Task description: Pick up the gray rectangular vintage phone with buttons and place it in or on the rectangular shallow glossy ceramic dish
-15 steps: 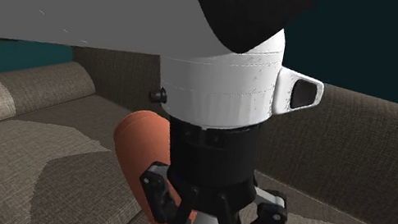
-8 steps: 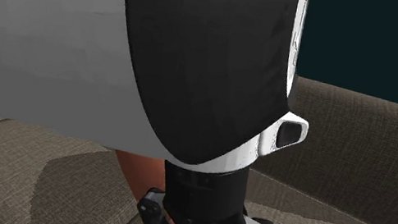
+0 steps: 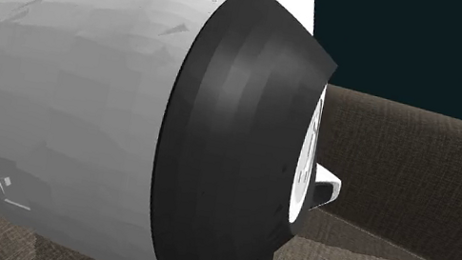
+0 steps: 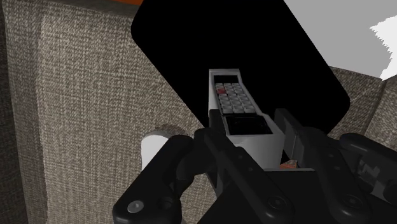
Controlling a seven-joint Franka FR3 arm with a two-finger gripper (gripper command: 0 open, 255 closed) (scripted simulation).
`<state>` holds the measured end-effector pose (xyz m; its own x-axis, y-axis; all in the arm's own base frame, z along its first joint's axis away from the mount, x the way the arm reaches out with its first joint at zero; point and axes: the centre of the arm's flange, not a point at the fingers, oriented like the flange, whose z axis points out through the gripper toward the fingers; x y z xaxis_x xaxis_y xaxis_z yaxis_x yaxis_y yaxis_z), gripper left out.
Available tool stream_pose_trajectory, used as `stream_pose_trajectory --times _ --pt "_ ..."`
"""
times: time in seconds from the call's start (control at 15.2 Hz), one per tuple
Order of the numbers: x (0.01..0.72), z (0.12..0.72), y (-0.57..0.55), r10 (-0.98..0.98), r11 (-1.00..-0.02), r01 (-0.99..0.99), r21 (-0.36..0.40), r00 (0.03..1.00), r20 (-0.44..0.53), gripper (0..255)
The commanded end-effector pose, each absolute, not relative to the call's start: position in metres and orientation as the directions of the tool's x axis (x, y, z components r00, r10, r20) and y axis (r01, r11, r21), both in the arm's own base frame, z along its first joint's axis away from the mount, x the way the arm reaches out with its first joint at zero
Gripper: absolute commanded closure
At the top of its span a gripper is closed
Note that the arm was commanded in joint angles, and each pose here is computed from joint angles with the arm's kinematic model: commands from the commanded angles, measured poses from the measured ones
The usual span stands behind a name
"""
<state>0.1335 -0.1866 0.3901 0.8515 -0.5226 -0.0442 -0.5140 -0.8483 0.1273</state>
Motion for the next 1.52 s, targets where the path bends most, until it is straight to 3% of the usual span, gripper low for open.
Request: stream_pose_trajectory --times 0.0,0.26,0.33,0.66,0.92,1.45 --pt "0.134 0.389 -0.187 -0.523 -0.848 -0.514 0.128 0.851 -0.043 255" --pt "0.134 0.389 -0.187 -0.523 -0.848 -0.514 0.128 0.851 -0.043 255" --pt "0.134 0.389 -0.187 -0.523 -0.848 -0.514 0.128 0.851 -0.043 0" --pt "0.134 0.389 -0.187 -0.523 -0.848 -0.514 0.128 0.851 -0.043 0" --pt "0.139 0.439 -0.182 -0.523 -0.848 -0.514 0.128 0.851 -0.043 0" --pt "0.139 0.439 -0.182 -0.523 -0.848 -0.514 0.128 0.851 -0.043 0"
